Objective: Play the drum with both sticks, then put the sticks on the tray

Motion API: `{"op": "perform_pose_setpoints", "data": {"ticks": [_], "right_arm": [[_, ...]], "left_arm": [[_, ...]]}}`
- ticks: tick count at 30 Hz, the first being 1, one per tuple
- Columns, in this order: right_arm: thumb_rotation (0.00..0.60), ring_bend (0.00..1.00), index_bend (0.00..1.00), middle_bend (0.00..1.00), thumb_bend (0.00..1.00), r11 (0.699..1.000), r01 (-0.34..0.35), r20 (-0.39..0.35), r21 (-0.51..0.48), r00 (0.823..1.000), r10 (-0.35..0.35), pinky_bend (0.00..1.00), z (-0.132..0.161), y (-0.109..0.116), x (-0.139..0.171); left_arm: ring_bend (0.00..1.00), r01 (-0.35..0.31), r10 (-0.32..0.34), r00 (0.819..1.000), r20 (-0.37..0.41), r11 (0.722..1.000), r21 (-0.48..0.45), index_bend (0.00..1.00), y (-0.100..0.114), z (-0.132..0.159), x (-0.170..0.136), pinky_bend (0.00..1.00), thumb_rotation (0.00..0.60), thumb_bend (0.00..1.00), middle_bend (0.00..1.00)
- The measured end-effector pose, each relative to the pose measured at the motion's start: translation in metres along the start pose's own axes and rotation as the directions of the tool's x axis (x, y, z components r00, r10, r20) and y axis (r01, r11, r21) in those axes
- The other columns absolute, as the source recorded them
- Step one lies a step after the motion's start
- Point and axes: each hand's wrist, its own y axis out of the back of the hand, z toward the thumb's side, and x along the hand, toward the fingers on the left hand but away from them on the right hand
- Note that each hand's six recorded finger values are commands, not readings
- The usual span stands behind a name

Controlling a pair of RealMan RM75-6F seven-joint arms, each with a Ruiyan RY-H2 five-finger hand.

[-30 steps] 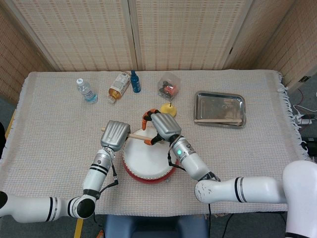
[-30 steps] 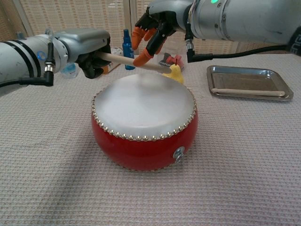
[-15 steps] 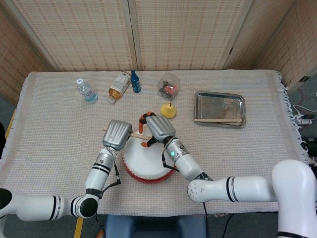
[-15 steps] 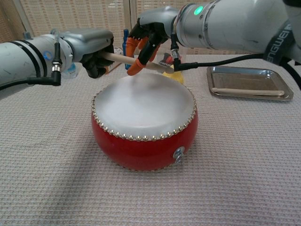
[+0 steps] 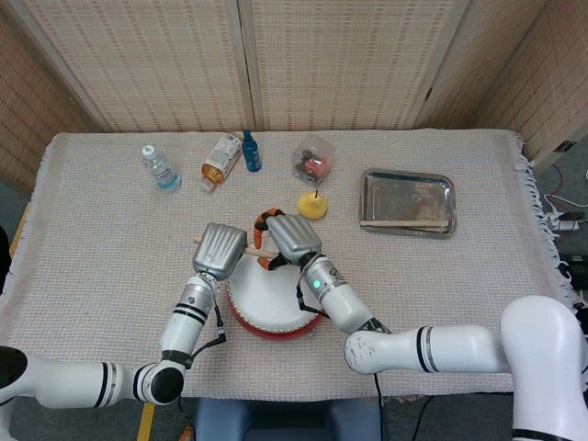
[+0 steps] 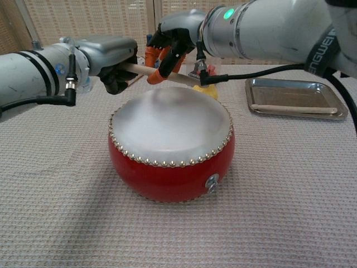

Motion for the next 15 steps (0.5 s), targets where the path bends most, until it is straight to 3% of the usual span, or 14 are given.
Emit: {"op": "perform_pose_setpoints", "data": {"ticks": [6, 15], "right_arm": [[0.6, 0.16, 0.56, 0.27, 0.43, 1.0, -0.001, -0.005, 0.011, 1.0, 0.001, 0.34, 0.0013, -0.0007, 0.0003], [0.6, 0.17, 0.54, 0.27, 0.44, 1.0, 0.0, -0.011, 0.02, 1.0, 0.001, 0.35, 0.0018, 0.0005, 0.0003]], "left_arm": [[1.0, 0.001, -0.001, 1.0, 0.003, 1.0, 0.02, 1.0, -0.0017, 0.001, 0.0001, 1.0, 0.6, 0.82, 1.0], [1.0, 0.0, 0.0, 1.0, 0.005, 0.999, 0.04, 1.0, -0.0029, 0.0012, -0.0001, 1.0, 0.6, 0.82, 1.0]]}}
